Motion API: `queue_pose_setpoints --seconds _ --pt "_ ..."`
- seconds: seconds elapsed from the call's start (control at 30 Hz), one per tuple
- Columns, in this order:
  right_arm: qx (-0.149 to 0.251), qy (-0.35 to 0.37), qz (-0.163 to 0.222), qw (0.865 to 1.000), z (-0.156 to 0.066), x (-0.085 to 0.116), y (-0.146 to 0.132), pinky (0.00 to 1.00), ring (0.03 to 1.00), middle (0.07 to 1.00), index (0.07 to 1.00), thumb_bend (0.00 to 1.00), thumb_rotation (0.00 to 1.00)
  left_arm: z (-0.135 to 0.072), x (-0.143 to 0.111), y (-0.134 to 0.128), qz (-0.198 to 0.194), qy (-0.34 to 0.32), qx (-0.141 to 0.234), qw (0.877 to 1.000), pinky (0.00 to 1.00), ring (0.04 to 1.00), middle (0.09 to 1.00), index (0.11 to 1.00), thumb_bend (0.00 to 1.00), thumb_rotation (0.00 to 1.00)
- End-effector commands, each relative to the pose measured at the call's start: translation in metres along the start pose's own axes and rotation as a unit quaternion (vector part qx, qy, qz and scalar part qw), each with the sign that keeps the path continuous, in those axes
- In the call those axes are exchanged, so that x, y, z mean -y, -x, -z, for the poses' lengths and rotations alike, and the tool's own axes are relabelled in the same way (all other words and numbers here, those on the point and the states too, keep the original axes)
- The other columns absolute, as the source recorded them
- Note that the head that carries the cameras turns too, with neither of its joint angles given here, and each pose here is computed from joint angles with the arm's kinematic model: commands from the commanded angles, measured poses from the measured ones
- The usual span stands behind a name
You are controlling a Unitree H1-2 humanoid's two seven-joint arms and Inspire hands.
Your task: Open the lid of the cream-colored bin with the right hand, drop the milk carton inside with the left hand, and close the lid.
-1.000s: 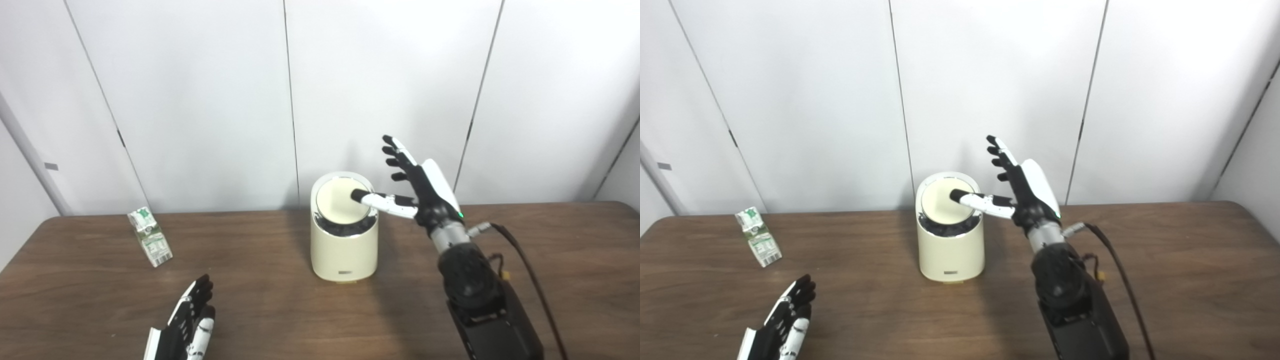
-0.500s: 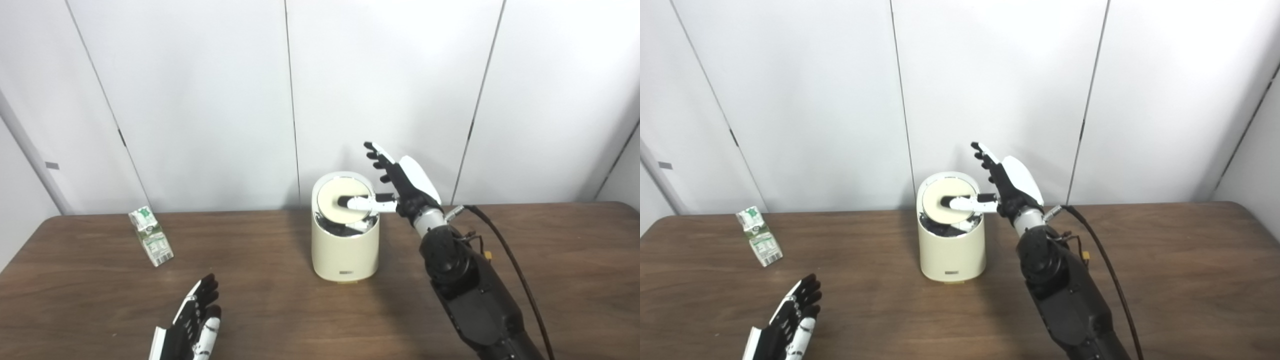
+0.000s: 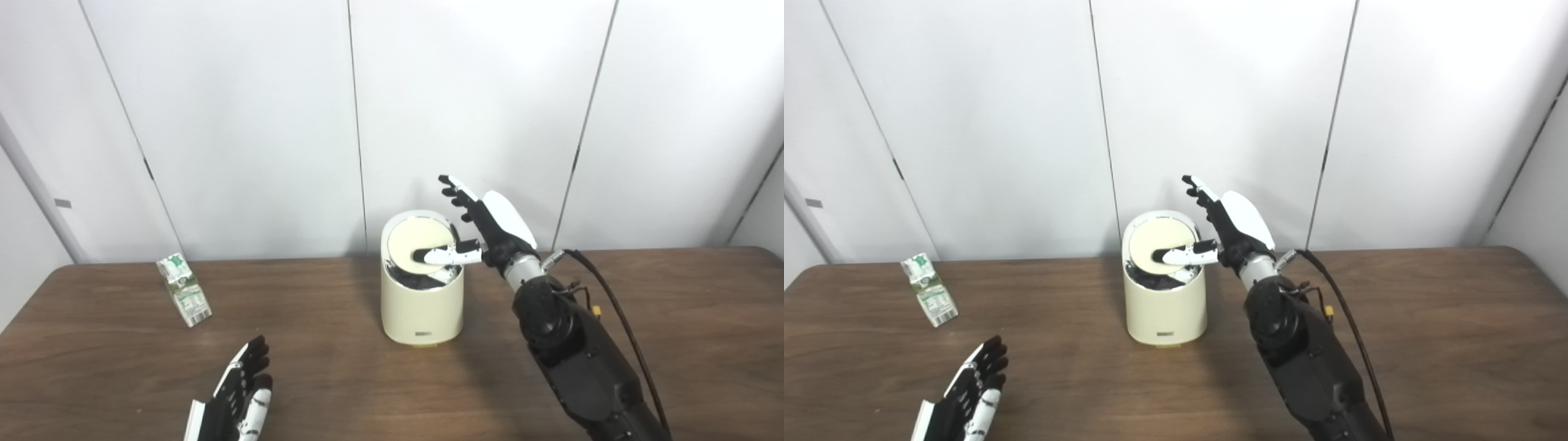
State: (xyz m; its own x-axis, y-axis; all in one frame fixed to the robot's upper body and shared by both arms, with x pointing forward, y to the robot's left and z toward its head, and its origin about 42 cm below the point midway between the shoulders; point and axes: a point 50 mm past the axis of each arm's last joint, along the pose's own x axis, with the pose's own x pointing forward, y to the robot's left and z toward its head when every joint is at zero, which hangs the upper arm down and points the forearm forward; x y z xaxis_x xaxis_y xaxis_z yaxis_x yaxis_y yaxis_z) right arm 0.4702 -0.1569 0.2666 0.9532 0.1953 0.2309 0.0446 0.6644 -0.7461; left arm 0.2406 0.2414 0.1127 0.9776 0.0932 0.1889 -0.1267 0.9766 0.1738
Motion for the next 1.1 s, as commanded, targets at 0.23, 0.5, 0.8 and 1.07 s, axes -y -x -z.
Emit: queue_pose_setpoints --seconds 0.23,0.5,0.8,1.07 --pt "0.056 0.114 0.019 0.992 -0.02 0.02 -0.008 0.86 0.899 0.909 0.94 0.8 0.23 0.011 0.007 0.014 -0.002 0.01 -0.026 1.0 0.85 0.881 0.895 0.926 0.29 0.66" --pt "0.064 0.135 0.018 0.989 -0.02 0.018 -0.008 0.88 0.915 0.903 0.94 0.85 0.17 0.011 0.006 0.015 -0.002 0.01 -0.023 1.0 0.84 0.876 0.893 0.924 0.3 0.66" --pt "0.056 0.011 0.047 0.997 -0.032 0.033 -0.004 0.77 0.866 0.891 0.925 0.62 0.46 0.011 0.005 0.016 0.001 0.004 -0.028 1.0 0.84 0.878 0.897 0.93 0.3 0.64" --pt "0.038 -0.139 0.047 0.988 -0.032 0.046 0.008 0.74 0.827 0.87 0.898 0.45 0.8 0.012 0.004 0.015 0.006 -0.009 -0.034 0.999 0.82 0.874 0.895 0.928 0.28 0.58"
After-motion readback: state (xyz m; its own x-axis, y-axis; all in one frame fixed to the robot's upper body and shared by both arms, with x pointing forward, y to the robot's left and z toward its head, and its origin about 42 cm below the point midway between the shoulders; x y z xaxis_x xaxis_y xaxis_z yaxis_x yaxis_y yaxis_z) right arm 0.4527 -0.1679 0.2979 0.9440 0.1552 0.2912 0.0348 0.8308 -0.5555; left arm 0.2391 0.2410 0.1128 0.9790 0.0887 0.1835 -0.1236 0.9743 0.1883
